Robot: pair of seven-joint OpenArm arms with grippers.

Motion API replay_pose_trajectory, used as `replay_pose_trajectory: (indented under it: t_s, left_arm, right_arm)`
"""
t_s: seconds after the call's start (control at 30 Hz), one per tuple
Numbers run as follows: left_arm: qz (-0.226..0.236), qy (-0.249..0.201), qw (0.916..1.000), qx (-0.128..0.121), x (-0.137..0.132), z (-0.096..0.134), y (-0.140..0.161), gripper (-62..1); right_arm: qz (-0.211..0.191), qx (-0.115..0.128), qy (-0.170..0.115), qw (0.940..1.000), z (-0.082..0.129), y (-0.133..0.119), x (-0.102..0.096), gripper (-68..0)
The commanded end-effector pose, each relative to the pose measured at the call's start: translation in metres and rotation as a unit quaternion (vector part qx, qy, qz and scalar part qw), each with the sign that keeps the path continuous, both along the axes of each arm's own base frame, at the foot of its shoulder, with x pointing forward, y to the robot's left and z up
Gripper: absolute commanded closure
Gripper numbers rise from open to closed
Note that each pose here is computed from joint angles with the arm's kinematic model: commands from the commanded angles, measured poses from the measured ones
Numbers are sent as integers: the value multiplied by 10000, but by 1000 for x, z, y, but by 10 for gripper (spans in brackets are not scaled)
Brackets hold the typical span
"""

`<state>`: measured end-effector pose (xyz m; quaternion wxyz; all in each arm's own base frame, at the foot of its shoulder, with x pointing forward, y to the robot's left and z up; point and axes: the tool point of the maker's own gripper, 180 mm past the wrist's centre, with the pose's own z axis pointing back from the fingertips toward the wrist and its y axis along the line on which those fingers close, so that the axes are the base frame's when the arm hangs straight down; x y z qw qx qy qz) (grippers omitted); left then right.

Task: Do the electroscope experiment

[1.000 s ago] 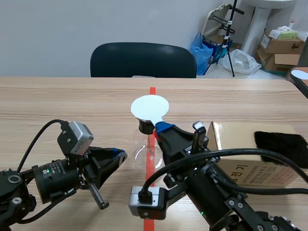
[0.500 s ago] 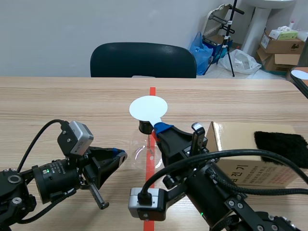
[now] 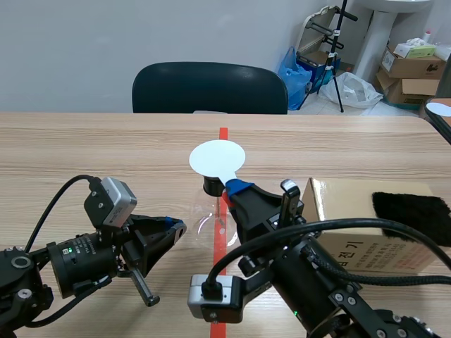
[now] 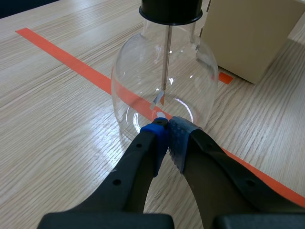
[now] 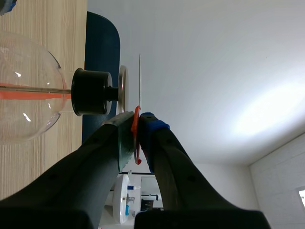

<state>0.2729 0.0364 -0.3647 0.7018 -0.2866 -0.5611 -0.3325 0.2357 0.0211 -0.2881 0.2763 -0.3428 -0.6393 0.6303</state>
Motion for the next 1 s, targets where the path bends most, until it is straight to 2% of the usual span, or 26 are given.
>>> replay_pose_trajectory:
  t_s: [0.0, 0.33, 0.53, 0.73, 0.97]
  left_arm:
    - [34, -130, 9998, -155, 5, 10, -2, -32]
    - [34, -130, 9998, -155, 5, 10, -2, -32]
    - [34, -130, 9998, -155, 5, 10, -2, -32]
    - [34, -130, 9998, -155, 5, 10, -2, -32]
    - [34, -130, 9998, -155, 5, 10, -2, -32]
  right_arm:
    - [11, 34, -225, 9997, 13, -2, 5, -9]
    - [5, 34, -225, 9997, 13, -2, 5, -9]
    - [-245, 63, -232, 9994, 14, -9, 11, -9]
    - [-901, 137, -248, 9955, 16, -29, 23, -9]
    - [-1714, 228, -267, 9846, 18, -57, 34, -9]
